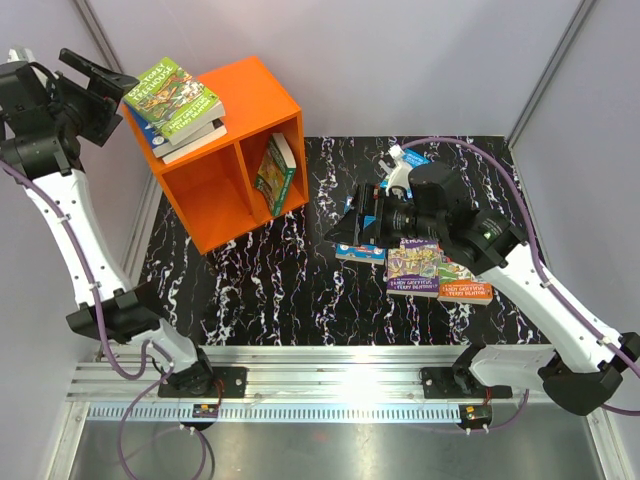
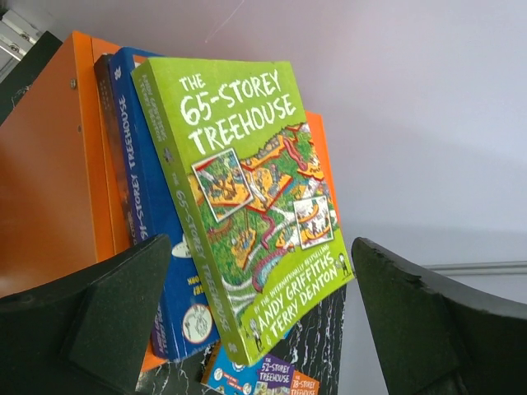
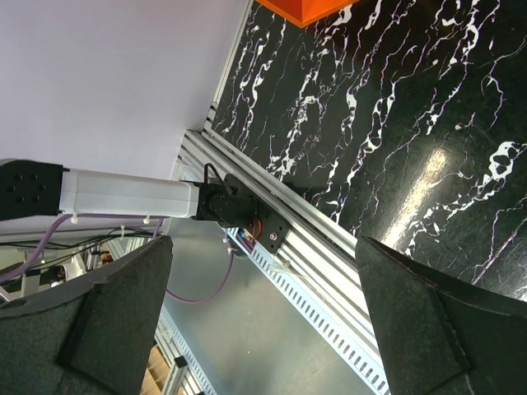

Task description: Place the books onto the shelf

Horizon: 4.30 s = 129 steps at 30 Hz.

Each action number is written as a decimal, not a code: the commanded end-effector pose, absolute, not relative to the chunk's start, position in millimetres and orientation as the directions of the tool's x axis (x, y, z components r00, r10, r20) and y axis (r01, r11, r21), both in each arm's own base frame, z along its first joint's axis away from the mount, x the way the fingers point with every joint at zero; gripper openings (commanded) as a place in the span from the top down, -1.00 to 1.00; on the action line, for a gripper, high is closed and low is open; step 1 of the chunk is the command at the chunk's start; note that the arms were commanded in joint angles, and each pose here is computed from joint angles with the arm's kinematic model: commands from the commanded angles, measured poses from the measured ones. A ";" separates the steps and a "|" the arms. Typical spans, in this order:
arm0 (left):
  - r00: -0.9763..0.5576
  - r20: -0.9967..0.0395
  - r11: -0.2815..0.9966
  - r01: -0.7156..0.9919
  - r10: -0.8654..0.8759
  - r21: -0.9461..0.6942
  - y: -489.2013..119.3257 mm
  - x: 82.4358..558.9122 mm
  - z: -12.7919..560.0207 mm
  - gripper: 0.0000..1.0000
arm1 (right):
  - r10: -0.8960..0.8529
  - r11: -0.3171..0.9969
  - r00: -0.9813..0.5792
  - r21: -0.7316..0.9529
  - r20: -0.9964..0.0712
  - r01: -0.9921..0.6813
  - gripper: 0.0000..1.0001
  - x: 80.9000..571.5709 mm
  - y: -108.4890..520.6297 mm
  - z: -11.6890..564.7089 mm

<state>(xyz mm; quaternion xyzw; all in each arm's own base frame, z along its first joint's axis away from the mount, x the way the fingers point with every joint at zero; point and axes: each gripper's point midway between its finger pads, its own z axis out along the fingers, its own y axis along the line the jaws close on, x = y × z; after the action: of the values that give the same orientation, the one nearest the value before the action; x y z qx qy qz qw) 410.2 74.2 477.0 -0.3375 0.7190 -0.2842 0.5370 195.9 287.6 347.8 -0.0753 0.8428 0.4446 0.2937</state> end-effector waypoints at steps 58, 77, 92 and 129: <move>-0.451 -0.563 0.718 -0.348 -0.692 -0.603 -27.8 213.7 302.4 -0.97 | 0.188 0.956 -0.968 0.256 -0.164 0.143 0.38 451.4 204.8 -15.9; -0.581 -0.612 0.688 0.119 -0.536 -0.716 -106.0 213.3 314.6 -0.97 | 0.084 0.804 -0.883 0.555 -0.461 -0.213 1.00 372.5 265.7 220.9; -0.663 -0.624 0.406 0.480 -0.413 -0.778 -229.6 206.9 342.5 -0.97 | 0.171 0.302 -0.857 0.854 -0.486 -0.423 1.00 238.8 285.3 385.2; -0.387 -0.698 0.570 0.404 -0.602 -0.715 -159.3 177.3 406.5 -0.97 | 0.222 0.201 -0.852 0.878 -0.474 -0.435 1.00 231.8 287.3 423.6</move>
<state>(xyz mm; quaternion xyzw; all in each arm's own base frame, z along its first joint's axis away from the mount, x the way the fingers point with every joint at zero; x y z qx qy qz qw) 182.9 -182.7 358.9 -0.0541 0.7453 -0.4540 0.4852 239.4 285.9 399.2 -0.0565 0.7574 0.6023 0.2455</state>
